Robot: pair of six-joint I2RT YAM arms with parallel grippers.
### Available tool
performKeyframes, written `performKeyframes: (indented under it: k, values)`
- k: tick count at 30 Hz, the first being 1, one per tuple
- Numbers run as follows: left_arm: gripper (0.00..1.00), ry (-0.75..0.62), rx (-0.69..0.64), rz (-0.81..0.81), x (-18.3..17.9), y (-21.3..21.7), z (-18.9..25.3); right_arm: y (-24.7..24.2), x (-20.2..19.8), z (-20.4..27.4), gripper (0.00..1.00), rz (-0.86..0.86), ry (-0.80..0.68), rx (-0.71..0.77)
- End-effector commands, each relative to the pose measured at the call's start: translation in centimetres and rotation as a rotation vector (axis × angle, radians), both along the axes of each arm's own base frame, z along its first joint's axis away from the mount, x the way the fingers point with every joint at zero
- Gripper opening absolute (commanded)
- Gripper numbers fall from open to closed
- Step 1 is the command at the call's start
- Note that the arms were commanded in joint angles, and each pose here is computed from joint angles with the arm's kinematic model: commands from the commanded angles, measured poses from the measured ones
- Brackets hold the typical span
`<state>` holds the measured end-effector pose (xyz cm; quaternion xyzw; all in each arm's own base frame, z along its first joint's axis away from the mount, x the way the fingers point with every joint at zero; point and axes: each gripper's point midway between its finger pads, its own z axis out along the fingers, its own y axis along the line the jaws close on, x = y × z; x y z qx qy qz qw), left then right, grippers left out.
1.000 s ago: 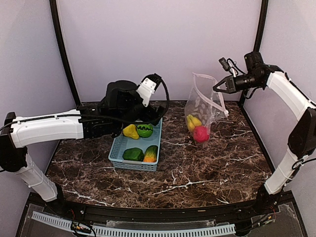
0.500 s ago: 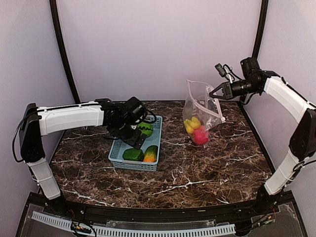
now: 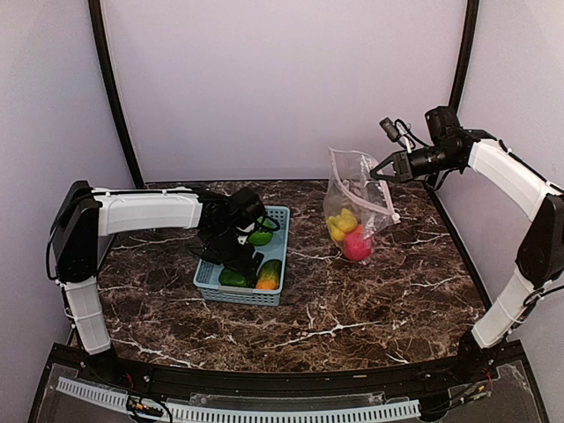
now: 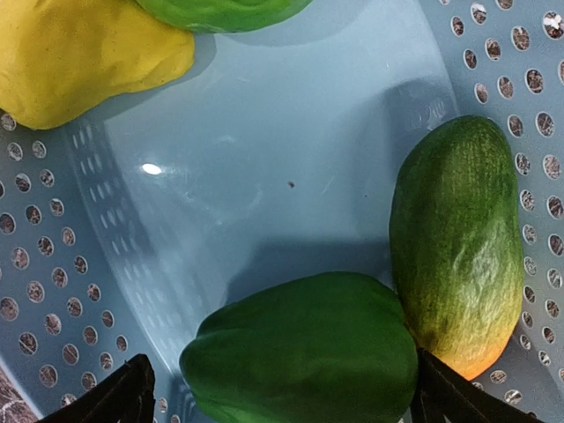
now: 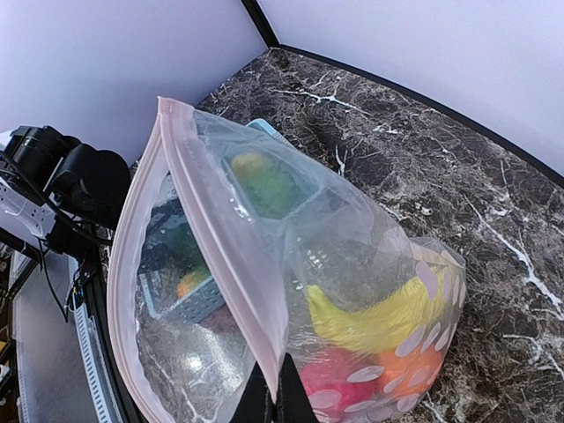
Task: Place the food in the zip-top bag and seal the zipper
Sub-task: Pick up the fake vegetable from the bin.
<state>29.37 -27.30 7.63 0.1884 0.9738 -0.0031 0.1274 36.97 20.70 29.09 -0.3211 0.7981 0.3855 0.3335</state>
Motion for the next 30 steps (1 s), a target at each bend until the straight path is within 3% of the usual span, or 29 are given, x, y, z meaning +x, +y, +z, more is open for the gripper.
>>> performKeyframes:
  k: [1,11,16,25,30]
  values:
    - [0.99,0.065,-0.01,0.021,-0.8,0.1,-0.4,0.2,-0.6,1.0,0.0,0.017,-0.046,0.007]
    - [0.98,0.121,0.012,0.035,-1.1,0.3,-2.4,0.3,-0.6,0.9,0.0,0.018,-0.047,0.002]
    - [0.76,0.135,0.011,0.012,-1.1,0.1,-1.9,0.2,-0.6,0.8,0.0,0.014,-0.049,-0.008]
    - [0.7,-0.002,0.052,-0.074,1.9,-0.4,5.9,0.2,-0.5,0.7,0.0,0.009,-0.056,-0.018]
    - [0.68,-0.204,-0.148,-0.216,4.7,-5.3,14.5,0.6,-0.4,0.8,0.0,0.018,-0.054,-0.023]
